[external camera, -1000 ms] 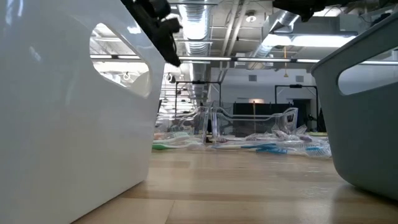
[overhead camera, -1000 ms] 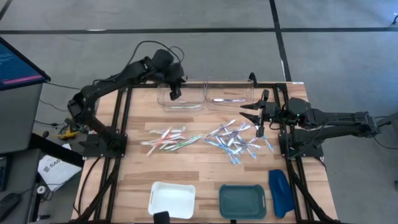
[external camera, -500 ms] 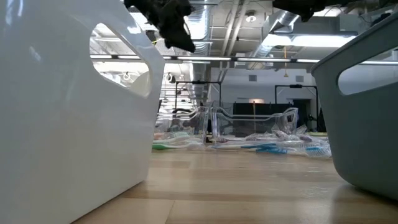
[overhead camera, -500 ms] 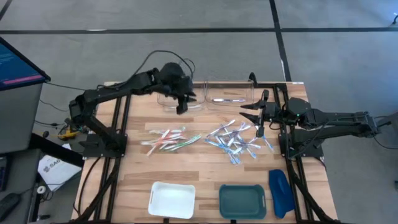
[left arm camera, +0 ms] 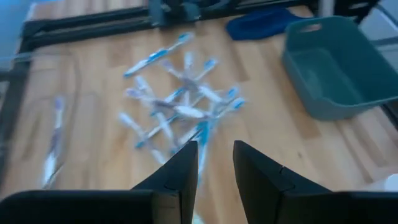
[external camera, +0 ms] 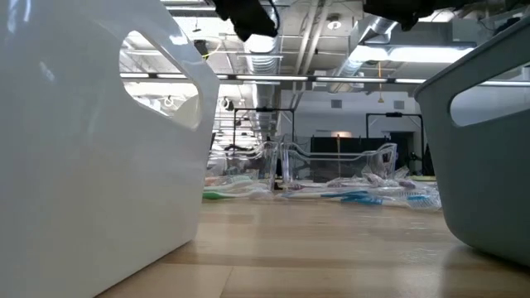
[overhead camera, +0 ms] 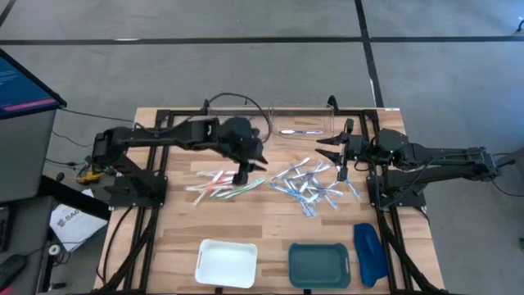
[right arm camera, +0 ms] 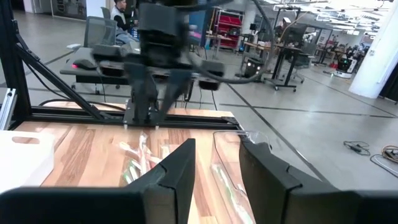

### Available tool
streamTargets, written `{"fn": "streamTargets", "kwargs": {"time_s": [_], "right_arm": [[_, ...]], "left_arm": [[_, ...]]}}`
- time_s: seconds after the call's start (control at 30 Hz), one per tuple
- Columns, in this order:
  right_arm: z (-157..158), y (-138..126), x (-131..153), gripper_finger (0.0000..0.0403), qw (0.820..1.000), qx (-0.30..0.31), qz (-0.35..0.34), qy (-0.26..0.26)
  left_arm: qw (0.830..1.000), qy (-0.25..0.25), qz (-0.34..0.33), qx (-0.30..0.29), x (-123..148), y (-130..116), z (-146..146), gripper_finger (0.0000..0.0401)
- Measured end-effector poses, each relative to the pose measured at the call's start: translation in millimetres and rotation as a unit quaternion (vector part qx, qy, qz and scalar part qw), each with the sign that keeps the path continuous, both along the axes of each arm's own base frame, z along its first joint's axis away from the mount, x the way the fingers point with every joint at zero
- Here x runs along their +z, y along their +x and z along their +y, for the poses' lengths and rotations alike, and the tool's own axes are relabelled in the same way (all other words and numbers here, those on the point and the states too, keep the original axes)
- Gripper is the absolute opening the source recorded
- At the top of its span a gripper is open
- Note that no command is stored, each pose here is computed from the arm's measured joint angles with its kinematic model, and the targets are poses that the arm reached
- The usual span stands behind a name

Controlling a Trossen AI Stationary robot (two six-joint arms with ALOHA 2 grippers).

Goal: Pick & Place Toothbrushes
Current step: Put the blue toothbrush into the white bin

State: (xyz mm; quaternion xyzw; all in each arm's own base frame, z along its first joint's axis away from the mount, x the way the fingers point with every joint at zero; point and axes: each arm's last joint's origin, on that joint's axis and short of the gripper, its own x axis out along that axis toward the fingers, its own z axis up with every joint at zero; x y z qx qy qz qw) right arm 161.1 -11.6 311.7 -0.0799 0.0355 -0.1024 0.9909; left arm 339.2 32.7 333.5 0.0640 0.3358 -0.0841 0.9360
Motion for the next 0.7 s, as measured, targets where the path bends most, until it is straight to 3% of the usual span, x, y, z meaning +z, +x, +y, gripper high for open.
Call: {"fn": "streamTargets", "kwargs": {"time_s": [0.23,0.53,0.7], "right_arm": [[0,0,0,0.0118,1.0,0.0,0.0,0.0],[0,0,0,0.0118,1.0,0.0,0.0,0.0],[0,0,1,0.0118,1.0,0.0,-0.007,0.0]], "left_arm": [[1.0,-0.005,0.011,-0.027,-38,2,-21,0.0096],[0.998,-0.048,-0.043,0.013,-88,3,-29,0.0096],[0.998,-0.031,-0.038,0.036,-107,16,-34,0.0096]]}}
